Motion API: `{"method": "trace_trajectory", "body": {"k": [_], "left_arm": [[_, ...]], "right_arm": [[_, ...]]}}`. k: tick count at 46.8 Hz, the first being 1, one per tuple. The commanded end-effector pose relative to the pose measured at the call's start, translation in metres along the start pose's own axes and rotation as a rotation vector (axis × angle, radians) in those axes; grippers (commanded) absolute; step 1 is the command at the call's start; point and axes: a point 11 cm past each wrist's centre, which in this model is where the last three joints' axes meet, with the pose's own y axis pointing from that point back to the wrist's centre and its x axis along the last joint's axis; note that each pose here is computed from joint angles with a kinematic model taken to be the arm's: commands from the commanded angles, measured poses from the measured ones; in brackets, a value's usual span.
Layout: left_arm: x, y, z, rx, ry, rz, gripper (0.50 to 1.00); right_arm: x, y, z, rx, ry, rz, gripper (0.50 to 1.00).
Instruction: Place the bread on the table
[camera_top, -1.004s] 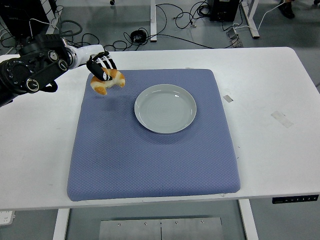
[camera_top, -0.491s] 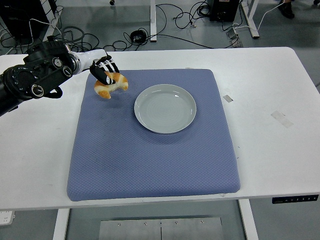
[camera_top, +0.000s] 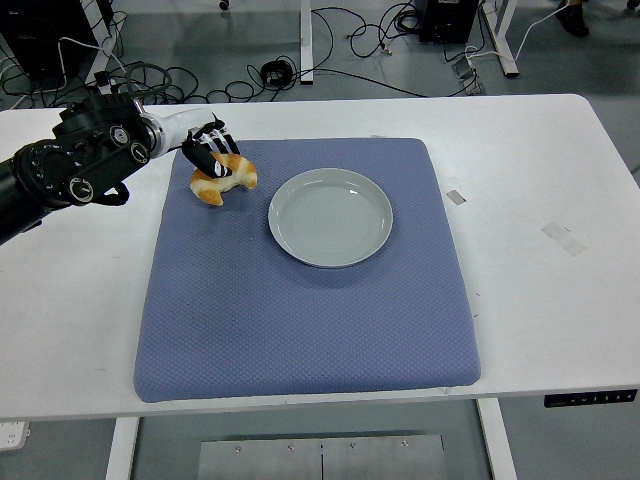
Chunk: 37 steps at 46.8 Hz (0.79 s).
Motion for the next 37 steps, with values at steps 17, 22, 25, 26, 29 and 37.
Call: {"method": "trace_trajectory", "body": {"k": [17,22,25,26,29,37], "left_arm": [[-0.0061,-0.0025,0.0044,-0.008,0.004,0.003,0.5],[-0.0064,-0.0027,0.0051,-0.009,0.004,0.004,0.5],[-0.007,-0.0029,0.0058,-0.01,0.004,0.003,0.5],[-0.007,-0.0029,0.0058,-0.01,0.004,0.003,0.5],[-0.0068,-0.0029,0.0058,-0.01,0.004,0.004,0.5],[-0.0097,-0.0034,0.0029,-0.001,0.009,-0.002,0.5]], "right_arm": [[0.0,0.0,-0.0001,0.001,0.0,0.0,1.0],[0.0,0.0,0.0,0.0,0.0,0.0,1.0],[0.0,0.0,0.0,0.0,0.0,0.0,1.0],[0.0,0.0,0.0,0.0,0.0,0.0,1.0],[0.0,0.0,0.0,0.0,0.0,0.0,1.0],[0.0,0.0,0.0,0.0,0.0,0.0,1.0]]}}
